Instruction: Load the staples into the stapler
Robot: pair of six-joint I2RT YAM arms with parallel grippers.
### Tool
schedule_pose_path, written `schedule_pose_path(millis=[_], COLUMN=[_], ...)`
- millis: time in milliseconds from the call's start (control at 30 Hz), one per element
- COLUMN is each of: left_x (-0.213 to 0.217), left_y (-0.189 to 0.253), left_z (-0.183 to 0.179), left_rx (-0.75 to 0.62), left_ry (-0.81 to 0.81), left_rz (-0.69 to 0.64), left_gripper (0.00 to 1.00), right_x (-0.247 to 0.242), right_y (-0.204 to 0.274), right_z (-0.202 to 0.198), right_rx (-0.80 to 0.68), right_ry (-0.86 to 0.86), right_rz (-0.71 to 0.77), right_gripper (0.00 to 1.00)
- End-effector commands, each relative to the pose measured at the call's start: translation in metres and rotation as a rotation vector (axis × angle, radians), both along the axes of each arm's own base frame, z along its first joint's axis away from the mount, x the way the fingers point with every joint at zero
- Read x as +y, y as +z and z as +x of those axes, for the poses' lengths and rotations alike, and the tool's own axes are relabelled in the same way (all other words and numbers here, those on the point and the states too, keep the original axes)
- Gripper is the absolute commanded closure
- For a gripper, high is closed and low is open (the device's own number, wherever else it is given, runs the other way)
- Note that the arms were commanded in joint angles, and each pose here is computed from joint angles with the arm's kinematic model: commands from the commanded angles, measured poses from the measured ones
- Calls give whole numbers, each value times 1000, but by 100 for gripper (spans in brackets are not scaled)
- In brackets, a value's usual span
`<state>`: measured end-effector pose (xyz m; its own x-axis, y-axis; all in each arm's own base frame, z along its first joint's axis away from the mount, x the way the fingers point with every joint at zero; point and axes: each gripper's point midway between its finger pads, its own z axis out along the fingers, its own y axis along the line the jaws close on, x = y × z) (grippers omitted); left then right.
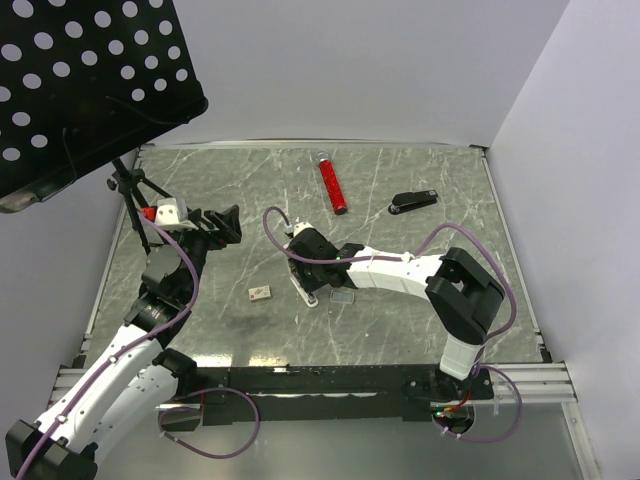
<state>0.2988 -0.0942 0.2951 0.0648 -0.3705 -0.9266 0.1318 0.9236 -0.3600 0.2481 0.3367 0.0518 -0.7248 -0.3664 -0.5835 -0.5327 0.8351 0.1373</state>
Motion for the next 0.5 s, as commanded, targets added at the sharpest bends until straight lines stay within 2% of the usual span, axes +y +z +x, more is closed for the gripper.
schedule_pose_path(millis=[0, 133, 467], left_x=[-3, -4, -4], left_y=[10, 10, 10], left_z=[-3, -3, -3], left_rx=[-43, -40, -42], left_ry=[-20, -22, -26], left_rz=[-15, -14, -14], left_gripper=[1, 1, 0], right_x=[1, 1, 2], right_y=[-3, -3, 0], right_z=[0, -2, -3], right_rx=[-12, -5, -3], right_ry=[8, 18, 13], right_rz=[-13, -17, -8], right_gripper=[87, 85, 70])
